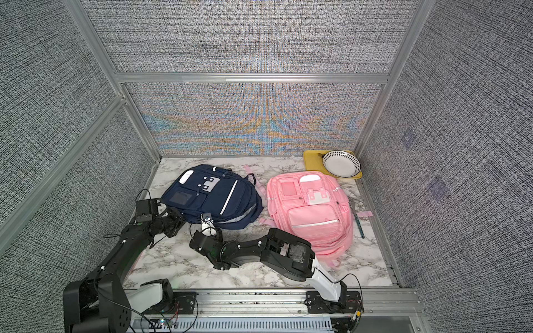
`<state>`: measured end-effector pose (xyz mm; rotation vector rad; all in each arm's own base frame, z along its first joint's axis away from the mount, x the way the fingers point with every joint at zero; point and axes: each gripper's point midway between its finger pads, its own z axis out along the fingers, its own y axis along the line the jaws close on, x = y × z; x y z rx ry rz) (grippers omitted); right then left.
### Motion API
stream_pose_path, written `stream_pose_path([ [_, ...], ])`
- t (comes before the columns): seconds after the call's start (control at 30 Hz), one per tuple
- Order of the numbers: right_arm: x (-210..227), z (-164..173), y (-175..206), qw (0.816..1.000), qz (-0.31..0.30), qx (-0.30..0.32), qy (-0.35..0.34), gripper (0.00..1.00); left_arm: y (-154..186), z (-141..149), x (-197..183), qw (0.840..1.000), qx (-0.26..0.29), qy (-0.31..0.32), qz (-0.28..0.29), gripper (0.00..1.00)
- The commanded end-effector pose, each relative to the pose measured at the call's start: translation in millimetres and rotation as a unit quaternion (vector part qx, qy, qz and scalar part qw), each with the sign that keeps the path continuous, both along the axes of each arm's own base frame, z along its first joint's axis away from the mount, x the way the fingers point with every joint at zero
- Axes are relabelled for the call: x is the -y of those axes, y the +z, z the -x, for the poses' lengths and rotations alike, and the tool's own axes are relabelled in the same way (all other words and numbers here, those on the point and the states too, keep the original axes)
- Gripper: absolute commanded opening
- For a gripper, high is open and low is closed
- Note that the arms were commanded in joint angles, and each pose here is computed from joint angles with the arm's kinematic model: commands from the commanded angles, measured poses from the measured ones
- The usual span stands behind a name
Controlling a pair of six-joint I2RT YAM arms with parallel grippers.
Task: Zip up the backpack
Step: Zip the zipper on the backpack.
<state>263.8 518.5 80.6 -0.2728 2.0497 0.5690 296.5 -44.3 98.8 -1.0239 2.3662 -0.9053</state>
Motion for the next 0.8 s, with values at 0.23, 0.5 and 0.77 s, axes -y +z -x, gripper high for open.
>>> stream_pose_path([
  [0.23, -7.5, -23.5, -5.1, 1.000, 0.005, -0.014, 0.012, 0.37, 6.3, -4.5, 3.2, 1.000, 0.022, -0.010, 0.005, 0.00],
  [0.5, 11.7, -26.7, -8.0, 0.999, 0.013, -0.018, 0.031, 0.01, 4.5, -5.0, 1.8, 1.000, 0.019, -0.009, 0.000, 0.00],
  [0.77, 20.3, -13.6, -10.7, 0.996, -0.004, -0.024, 0.085, 0.00, -1.8, -4.3, -0.4, 1.000, 0.011, -0.008, -0.006, 0.00],
])
